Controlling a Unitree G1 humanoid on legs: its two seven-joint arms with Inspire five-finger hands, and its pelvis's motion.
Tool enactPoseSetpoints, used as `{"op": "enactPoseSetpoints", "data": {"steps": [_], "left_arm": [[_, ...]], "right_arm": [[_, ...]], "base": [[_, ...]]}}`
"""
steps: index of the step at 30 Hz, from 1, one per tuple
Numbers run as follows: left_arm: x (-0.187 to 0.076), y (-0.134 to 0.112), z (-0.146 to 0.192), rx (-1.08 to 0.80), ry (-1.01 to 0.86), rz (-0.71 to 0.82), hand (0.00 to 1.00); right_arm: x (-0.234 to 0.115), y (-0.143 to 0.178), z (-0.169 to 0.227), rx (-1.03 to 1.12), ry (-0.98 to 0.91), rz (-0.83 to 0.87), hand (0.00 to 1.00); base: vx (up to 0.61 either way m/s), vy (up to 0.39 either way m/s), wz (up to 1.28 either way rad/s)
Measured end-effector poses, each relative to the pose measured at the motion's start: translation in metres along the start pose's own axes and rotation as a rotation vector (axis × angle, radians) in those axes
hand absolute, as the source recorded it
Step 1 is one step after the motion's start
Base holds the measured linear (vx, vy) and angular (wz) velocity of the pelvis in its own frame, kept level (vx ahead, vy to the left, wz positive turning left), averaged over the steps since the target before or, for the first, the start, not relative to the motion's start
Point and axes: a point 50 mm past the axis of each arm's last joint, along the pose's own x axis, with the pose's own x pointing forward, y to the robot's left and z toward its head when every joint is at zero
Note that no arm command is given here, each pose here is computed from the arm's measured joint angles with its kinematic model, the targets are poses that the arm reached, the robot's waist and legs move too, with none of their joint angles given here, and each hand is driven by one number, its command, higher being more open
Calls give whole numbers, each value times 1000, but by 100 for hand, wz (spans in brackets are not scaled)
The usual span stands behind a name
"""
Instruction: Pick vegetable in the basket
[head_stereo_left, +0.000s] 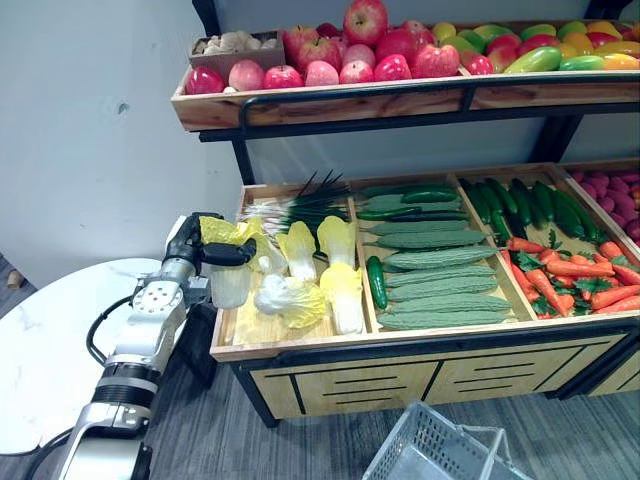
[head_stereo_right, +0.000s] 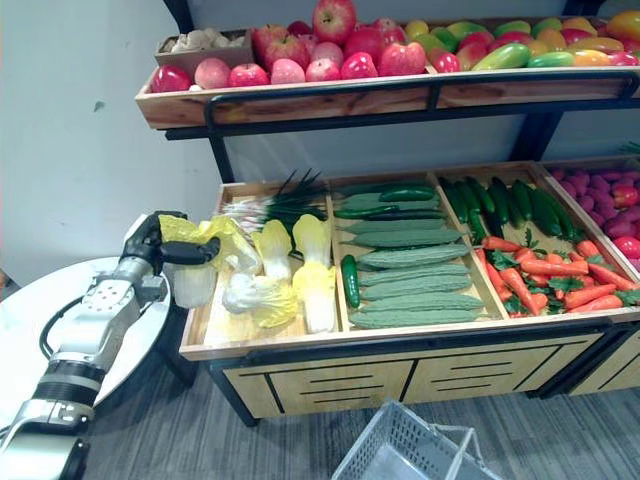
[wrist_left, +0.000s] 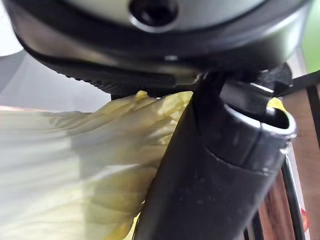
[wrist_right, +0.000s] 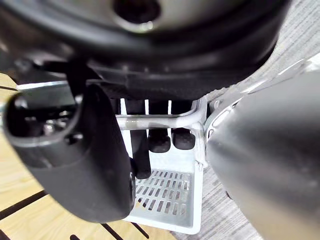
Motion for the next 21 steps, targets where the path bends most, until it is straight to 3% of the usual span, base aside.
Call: {"op": "enactPoseSetpoints", "data": {"steps": [11, 21], "left_arm": [[-3, -1, -11, -155, 31, -54, 0], [15, -9, 31, -230, -88, -81, 0]], "right_arm": [[-4, -10, -13, 8, 6, -21, 0], [-8, -24, -21, 33, 20, -57, 0]], "base": [[0, -2, -8], [-35, 4, -4]]}}
